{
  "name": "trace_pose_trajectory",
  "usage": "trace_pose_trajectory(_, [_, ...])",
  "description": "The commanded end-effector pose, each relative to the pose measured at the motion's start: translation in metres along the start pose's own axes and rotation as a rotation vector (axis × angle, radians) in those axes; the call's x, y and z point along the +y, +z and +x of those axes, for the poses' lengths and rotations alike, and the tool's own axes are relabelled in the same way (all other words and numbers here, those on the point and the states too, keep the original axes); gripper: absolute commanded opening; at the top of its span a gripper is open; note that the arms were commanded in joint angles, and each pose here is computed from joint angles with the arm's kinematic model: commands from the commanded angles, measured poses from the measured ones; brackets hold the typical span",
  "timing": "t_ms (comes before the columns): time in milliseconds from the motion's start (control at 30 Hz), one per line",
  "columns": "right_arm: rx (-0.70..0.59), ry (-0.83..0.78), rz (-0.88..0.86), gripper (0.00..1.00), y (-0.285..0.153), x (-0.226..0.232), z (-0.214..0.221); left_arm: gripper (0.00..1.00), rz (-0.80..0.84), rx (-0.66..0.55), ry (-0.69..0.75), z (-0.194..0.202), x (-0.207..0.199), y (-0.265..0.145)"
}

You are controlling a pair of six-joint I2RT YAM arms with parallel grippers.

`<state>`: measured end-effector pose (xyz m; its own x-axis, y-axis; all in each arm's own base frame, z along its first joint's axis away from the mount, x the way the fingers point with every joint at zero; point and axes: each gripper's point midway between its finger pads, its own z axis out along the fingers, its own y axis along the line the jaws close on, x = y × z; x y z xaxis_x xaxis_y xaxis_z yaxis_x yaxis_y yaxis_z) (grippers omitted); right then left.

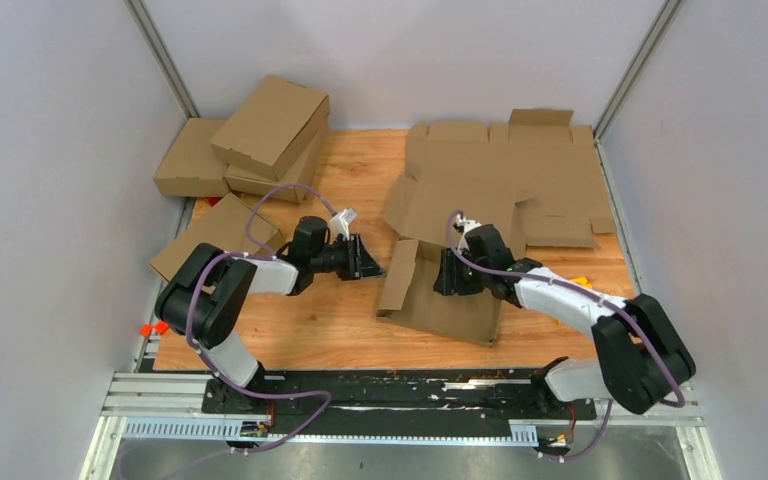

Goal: Fold the paper box

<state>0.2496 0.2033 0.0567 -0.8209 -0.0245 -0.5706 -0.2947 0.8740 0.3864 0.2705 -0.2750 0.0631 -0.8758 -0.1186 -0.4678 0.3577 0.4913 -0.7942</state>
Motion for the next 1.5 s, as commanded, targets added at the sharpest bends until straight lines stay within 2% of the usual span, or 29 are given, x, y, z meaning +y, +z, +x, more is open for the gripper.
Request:
trace_pose_trajectory(0, [0.047,0.015,0.011,0.48,0.015,-0.005,0.01,0.42,-0.141,0.039,0.093,0.002,0.009,-0.001])
trace_pose_trajectory(233, [0.075,0.023,0.013,0.48,0.025,-0.008,0.019,0.6,-0.171,0.035,0.139,-0.003,-0.003,-0.001])
trace_pose_trajectory(433, [0.079,0.028,0.004,0.47,0.028,-0.008,0.022,0.63,-0.069,0.019,0.104,-0.005,-0.025,0.007])
trace_pose_trajectory(733, [0.072,0.025,-0.006,0.47,0.027,-0.006,0.021,0.7,-0.02,-0.02,0.054,-0.01,-0.031,0.01])
trace_pose_trajectory(900, [0.073,0.024,-0.014,0.47,0.027,-0.004,0.021,0.71,-0.053,0.011,0.068,-0.007,-0.026,0.009])
trace_pose_trajectory(1133, [0.068,0.023,-0.015,0.47,0.027,-0.004,0.02,0.68,-0.288,0.155,0.138,0.01,0.005,-0.007])
trace_pose_trajectory(1367, [0.064,0.023,-0.015,0.47,0.027,-0.004,0.019,0.66,-0.364,0.233,0.197,0.025,0.001,-0.004])
trace_pose_trajectory(1467, [0.063,0.025,-0.012,0.47,0.027,-0.004,0.019,0.63,-0.45,0.252,0.245,0.025,0.005,-0.003])
